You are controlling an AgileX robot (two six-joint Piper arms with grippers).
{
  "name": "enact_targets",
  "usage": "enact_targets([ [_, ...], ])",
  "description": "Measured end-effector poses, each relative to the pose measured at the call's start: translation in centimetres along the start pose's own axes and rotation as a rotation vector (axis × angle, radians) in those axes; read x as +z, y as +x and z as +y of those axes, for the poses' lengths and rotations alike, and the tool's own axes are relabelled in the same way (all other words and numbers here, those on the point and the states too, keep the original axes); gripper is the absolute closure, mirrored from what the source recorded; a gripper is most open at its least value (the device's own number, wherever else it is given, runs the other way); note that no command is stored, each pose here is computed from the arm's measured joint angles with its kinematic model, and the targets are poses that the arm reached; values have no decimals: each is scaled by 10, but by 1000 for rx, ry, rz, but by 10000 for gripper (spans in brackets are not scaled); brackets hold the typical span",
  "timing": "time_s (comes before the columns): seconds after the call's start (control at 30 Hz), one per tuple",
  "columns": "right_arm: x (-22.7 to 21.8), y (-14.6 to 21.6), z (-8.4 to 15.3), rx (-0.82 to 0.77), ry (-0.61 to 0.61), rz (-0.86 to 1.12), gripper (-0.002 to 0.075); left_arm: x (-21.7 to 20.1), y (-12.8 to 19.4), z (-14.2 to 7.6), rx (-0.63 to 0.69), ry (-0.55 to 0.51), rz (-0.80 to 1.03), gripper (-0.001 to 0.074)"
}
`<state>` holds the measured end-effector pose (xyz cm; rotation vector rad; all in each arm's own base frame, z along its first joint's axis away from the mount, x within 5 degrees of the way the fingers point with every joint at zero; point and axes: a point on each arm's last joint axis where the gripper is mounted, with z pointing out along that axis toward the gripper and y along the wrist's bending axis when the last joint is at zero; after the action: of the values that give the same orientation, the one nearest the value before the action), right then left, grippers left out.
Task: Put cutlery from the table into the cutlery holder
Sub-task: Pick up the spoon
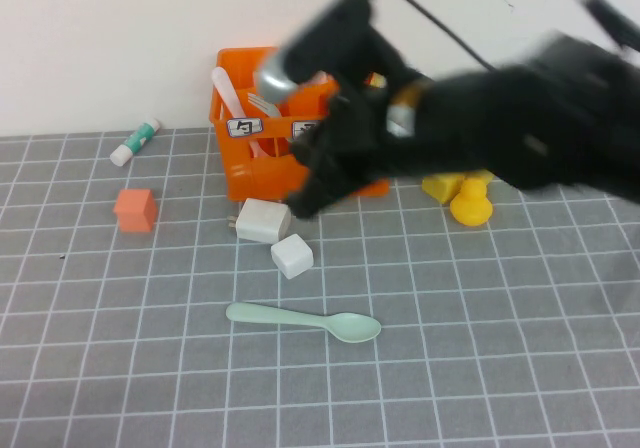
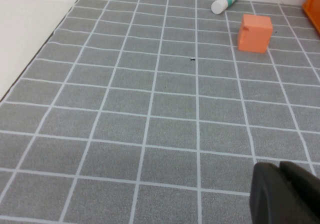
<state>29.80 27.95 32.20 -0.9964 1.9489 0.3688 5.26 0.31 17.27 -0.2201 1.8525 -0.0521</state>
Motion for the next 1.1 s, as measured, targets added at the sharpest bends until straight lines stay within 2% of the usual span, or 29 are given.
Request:
enact_targets([
  [0.1,-33,20,6,-12,24,-87,724,0,0,0,2,0,0,736],
  [0.27,-95,47,20,-212,60,-212,727,0,0,0,2,0,0,736],
  [0.47,-152,79,28,-298,57,-209,727,0,0,0,2,0,0,736],
  [0.7,-182,127,37,-255,-9,-64,728,0,0,0,2,0,0,736],
  [1.1,-219,184,46,-303,56,-226,729,0,0,0,2,0,0,736],
])
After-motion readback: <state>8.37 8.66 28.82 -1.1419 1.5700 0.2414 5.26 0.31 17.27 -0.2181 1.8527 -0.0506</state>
